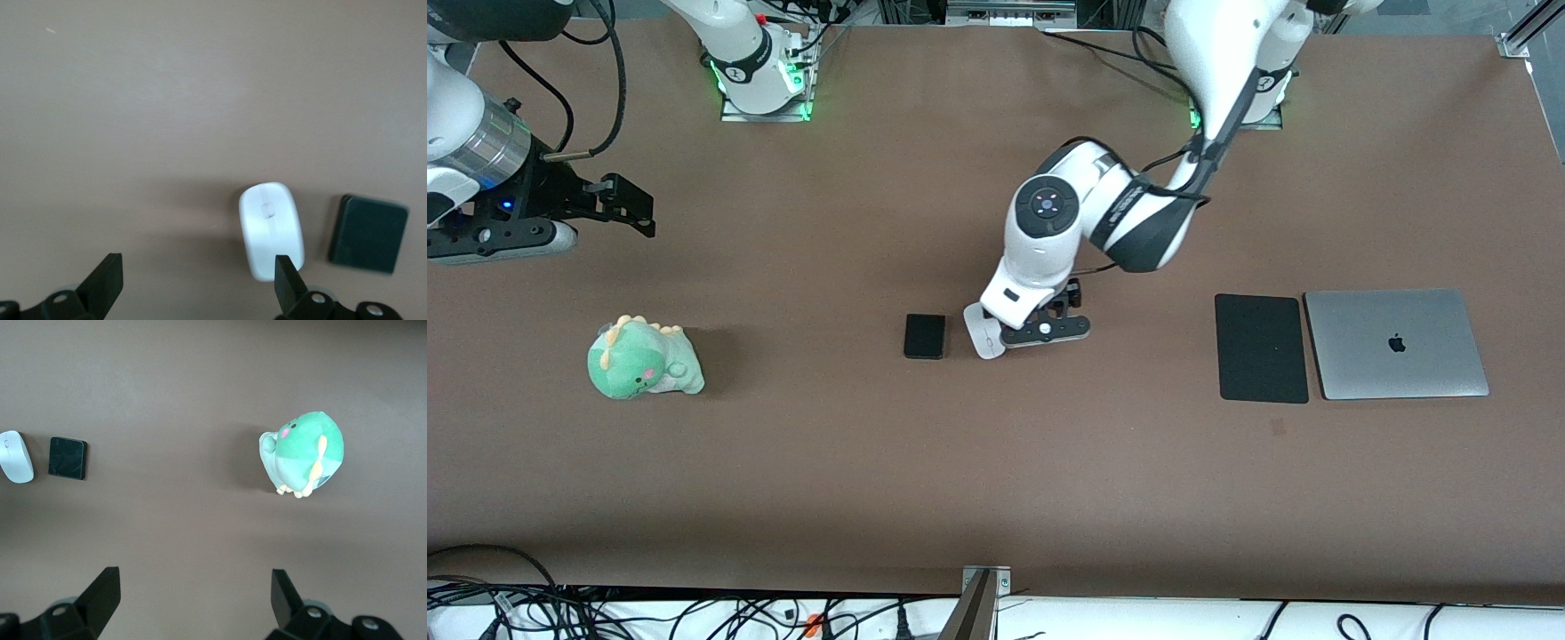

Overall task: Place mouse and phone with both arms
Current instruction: 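Move the left gripper over the white mouse and lower it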

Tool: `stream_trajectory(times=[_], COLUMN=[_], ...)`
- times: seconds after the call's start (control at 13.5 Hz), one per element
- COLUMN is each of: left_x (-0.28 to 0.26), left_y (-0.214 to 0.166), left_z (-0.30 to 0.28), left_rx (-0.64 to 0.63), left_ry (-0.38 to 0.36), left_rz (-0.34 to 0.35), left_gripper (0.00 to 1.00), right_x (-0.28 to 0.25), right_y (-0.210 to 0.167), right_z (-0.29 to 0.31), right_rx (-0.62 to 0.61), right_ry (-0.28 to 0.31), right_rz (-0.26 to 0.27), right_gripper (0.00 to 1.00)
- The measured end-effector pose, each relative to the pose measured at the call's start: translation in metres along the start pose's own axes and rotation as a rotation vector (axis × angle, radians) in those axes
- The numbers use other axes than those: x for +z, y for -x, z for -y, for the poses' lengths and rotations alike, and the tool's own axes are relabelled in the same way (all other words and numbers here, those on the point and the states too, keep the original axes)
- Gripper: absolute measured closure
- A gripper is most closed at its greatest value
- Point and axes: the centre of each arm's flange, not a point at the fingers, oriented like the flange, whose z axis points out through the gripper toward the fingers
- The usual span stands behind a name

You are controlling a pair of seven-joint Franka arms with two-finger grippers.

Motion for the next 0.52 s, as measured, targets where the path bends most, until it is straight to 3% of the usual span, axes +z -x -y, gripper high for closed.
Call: stream_trajectory(times=[0.3, 0.52], left_x=[0.065, 0.084], left_y=[0.034, 0.037], left_z=[-0.025, -0.027], left_rx=[-0.016, -0.011], left_ry=[-0.005, -0.004], left_rz=[-0.011, -0.013], left_gripper=[0.0, 0.0], right_x=[0.0, 0.0], right_y=[0.0, 0.0], right_z=[0.0, 0.0], right_rx=[0.0, 0.0], right_ry=[0.0, 0.0], right_rz=[0.0, 0.0], right_gripper=[0.0, 0.0])
